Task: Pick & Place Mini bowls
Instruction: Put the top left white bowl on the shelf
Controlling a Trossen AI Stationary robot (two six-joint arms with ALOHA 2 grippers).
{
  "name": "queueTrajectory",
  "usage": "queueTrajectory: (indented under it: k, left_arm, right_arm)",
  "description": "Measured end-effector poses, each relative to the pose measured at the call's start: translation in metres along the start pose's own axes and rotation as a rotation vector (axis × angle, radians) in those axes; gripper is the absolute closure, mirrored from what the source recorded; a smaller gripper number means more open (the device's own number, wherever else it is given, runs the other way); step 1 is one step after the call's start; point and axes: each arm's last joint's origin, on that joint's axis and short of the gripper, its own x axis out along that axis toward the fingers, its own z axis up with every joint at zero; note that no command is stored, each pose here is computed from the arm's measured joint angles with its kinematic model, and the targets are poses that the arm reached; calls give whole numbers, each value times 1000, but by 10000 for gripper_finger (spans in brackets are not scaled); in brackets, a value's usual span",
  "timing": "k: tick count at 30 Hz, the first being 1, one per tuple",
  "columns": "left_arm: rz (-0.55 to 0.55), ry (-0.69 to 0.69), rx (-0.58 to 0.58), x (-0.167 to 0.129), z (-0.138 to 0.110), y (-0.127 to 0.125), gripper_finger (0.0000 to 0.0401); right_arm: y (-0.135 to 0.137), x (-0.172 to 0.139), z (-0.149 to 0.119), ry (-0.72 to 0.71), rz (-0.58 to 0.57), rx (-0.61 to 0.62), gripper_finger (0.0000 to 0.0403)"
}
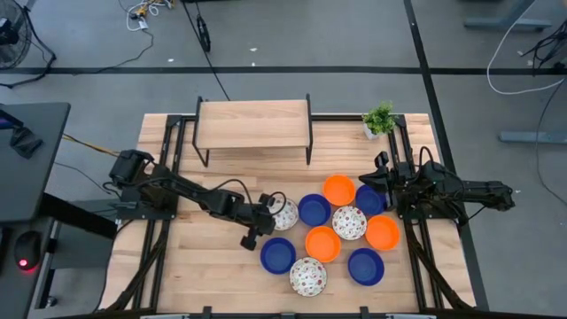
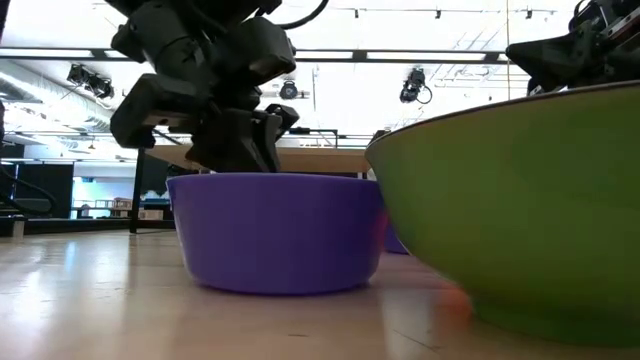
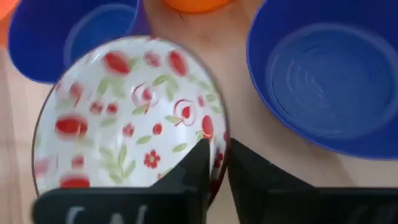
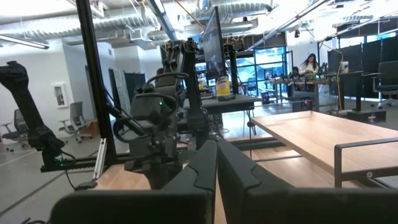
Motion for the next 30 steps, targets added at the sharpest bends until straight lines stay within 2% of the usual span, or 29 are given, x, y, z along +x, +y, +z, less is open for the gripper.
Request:
queueTrajectory:
  k: [4,9,14,17,20,24,27,30]
  left_arm:
    - [25,-13,3,-1,2,2,387]
    - [90,5,5,-5,8,1,389]
    - [160,16,8,-25,41,14,391]
    - [226,103,11,-41,57,28,391]
    - [329,146,-9,-62,76,50,391]
    - [453,191,-40,-88,87,94,391]
    - [508,176,-66,-101,85,136,391]
    - [533,164,-103,-113,71,180,391]
  right_arm:
    - [0,0,0,0,1,0,385]
    - [0,0,0,0,1,0,385]
    - [0,0,0,0,0,0,385]
    - [0,0,0,0,0,0,385]
    - [0,0,0,1,1,0,385]
    - [0,0,0,1,1,0,385]
    - [0,0,0,0,0,0,385]
    - [0,0,0,0,0,0,385]
